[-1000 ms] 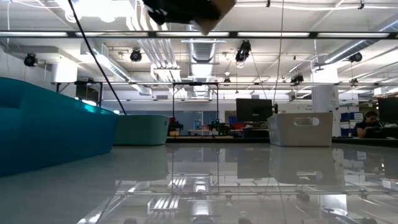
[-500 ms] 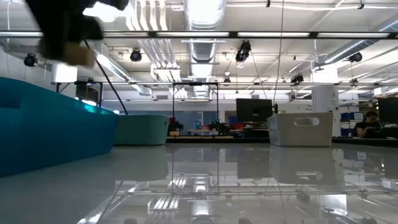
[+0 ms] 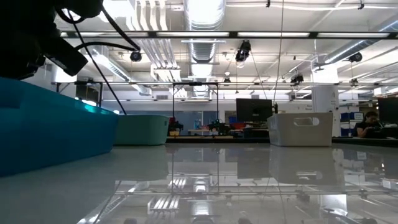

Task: Sort & place blocks by color
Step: Put the light brown block into the blue bin, then put the yellow block into the green bin

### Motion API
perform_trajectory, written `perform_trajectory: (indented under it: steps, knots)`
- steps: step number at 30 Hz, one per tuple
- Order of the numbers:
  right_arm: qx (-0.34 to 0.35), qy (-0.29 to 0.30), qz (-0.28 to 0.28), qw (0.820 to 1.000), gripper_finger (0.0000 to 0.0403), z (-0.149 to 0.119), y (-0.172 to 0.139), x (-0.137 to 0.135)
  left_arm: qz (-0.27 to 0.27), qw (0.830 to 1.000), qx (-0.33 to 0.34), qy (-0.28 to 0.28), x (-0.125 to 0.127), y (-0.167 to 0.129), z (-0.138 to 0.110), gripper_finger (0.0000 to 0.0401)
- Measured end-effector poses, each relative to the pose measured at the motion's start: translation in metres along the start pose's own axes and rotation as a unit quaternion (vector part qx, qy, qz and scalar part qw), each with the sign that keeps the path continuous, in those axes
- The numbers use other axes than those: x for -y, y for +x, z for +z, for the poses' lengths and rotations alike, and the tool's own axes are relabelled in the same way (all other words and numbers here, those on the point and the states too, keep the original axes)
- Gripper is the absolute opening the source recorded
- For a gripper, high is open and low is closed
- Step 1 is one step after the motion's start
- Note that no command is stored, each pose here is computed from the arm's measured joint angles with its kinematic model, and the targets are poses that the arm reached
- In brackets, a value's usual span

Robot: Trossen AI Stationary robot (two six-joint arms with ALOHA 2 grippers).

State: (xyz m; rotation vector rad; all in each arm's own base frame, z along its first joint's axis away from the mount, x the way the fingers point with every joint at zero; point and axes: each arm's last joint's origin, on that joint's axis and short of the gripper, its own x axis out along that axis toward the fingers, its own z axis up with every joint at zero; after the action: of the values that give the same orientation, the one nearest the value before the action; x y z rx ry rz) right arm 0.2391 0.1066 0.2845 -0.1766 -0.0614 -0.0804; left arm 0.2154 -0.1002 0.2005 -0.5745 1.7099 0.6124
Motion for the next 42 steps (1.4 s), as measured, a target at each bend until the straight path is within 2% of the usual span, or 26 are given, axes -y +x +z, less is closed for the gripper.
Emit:
perform_trajectory:
  steps: [4, 7, 10, 13, 15, 16, 18, 20, 21, 23, 25, 27, 31, 38, 40, 42]
  knots:
    - [-0.006, 0.004, 0.001, 1.000, 0.0224, -0.001, 0.000, 0.000, -0.008, 1.000, 0.001, 0.016, 0.002, -0.005, 0.000, 0.0248]
    - [-0.018, 0.034, 0.003, 0.999, 0.0224, -0.004, 0.000, -0.001, -0.036, 0.998, 0.001, 0.056, 0.006, -0.017, -0.001, 0.0265]
    - [-0.051, 0.095, 0.006, 0.994, 0.0224, -0.011, -0.001, -0.003, -0.070, 0.991, 0.025, 0.110, 0.011, -0.037, -0.001, 0.0269]
    - [-0.118, 0.197, 0.011, 0.973, 0.0224, -0.025, -0.003, -0.006, -0.090, 0.974, 0.092, 0.186, 0.016, -0.058, -0.001, 0.0270]
    - [-0.196, 0.277, 0.030, 0.940, 0.0224, -0.039, -0.007, -0.009, -0.105, 0.952, 0.159, 0.241, 0.022, -0.069, 0.001, 0.0271]
    - [-0.244, 0.321, 0.032, 0.915, 0.0224, -0.048, -0.010, -0.011, -0.112, 0.938, 0.192, 0.266, 0.025, -0.074, 0.002, 0.0271]
    - [-0.350, 0.403, 0.002, 0.845, 0.0224, -0.066, -0.020, -0.015, -0.128, 0.909, 0.250, 0.308, 0.030, -0.083, 0.005, 0.0271]
    - [-0.459, 0.452, -0.058, 0.762, 0.0224, -0.085, -0.036, -0.021, -0.143, 0.881, 0.294, 0.341, 0.035, -0.089, 0.007, 0.0271]
    - [-0.510, 0.463, -0.093, 0.719, 0.0224, -0.092, -0.045, -0.024, -0.147, 0.869, 0.311, 0.355, 0.036, -0.091, 0.007, 0.0271]
    - [-0.591, 0.450, -0.156, 0.652, 0.0224, -0.097, -0.061, -0.032, -0.146, 0.854, 0.335, 0.370, 0.038, -0.094, 0.009, 0.0271]
    - [-0.631, 0.439, -0.193, 0.610, 0.0224, -0.091, -0.067, -0.041, -0.137, 0.847, 0.350, 0.375, 0.039, -0.095, 0.010, 0.0272]
    - [-0.650, 0.427, -0.213, 0.592, 0.0224, -0.086, -0.067, -0.049, -0.129, 0.846, 0.357, 0.375, 0.038, -0.095, 0.011, 0.0272]
    - [-0.676, 0.414, -0.205, 0.573, 0.0223, -0.085, -0.057, -0.073, -0.128, 0.846, 0.357, 0.374, 0.038, -0.095, 0.011, 0.0272]
    - [-0.761, 0.343, -0.231, 0.500, 0.0223, -0.105, -0.052, -0.103, -0.128, 0.846, 0.358, 0.373, 0.038, -0.095, 0.011, 0.0272]
    - [-0.776, 0.325, -0.232, 0.488, 0.0223, -0.111, -0.052, -0.109, -0.128, 0.847, 0.357, 0.373, 0.038, -0.095, 0.011, 0.0272]
    - [-0.783, 0.315, -0.232, 0.484, 0.0223, -0.116, -0.050, -0.113, -0.128, 0.847, 0.357, 0.373, 0.038, -0.095, 0.011, 0.0272]
